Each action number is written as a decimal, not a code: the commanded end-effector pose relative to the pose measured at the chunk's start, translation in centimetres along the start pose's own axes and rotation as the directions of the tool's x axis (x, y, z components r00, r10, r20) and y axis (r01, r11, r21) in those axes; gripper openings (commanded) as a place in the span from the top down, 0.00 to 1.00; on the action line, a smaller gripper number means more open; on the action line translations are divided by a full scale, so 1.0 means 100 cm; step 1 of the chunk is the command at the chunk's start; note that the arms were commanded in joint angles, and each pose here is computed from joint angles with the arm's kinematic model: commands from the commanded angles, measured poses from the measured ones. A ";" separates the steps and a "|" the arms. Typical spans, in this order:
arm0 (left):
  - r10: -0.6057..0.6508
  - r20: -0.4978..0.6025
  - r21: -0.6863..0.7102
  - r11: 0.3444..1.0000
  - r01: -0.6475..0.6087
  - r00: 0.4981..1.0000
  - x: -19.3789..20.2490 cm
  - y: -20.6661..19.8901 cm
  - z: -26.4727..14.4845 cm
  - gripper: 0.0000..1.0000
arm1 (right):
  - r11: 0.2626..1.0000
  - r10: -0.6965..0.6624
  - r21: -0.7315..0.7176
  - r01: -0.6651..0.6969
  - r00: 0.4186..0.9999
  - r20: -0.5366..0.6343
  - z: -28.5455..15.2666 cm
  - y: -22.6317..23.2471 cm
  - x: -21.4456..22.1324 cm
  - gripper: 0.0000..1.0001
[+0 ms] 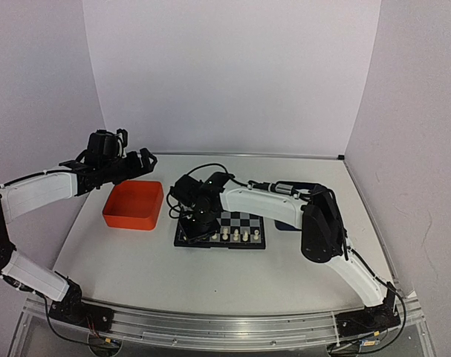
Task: Set up the chess pieces on the board
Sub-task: Adjust the chess piece on the chessboard.
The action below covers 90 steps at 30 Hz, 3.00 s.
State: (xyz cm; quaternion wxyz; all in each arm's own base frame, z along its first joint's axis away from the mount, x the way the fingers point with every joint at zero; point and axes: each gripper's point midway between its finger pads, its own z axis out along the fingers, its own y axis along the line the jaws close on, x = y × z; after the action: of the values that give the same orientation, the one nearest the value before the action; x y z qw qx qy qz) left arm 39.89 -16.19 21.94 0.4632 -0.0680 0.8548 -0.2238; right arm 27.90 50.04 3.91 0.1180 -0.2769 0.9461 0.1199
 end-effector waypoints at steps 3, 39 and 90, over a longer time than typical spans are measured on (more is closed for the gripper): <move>0.012 0.043 0.016 1.000 -0.012 0.999 -0.012 -0.004 -0.009 0.00 | 1.000 0.005 -0.005 -0.005 1.000 0.001 -0.001 0.002 0.000 0.65; 0.022 0.047 0.000 1.000 -0.022 0.999 -0.013 -0.002 -0.002 0.00 | 0.992 -0.104 -0.068 0.106 0.994 0.023 -0.027 0.022 0.002 0.66; 0.031 0.072 -0.017 0.999 -0.030 0.997 -0.020 0.000 -0.007 0.00 | 0.919 -0.383 -0.113 0.378 0.924 -0.024 -0.003 0.019 0.017 0.68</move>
State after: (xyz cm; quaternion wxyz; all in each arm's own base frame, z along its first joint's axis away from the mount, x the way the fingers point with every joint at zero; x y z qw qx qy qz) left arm 40.12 -15.62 21.97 0.4723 -0.0683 0.8545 -0.2053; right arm 25.12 50.92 4.40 0.0980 -0.4385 0.8805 0.1510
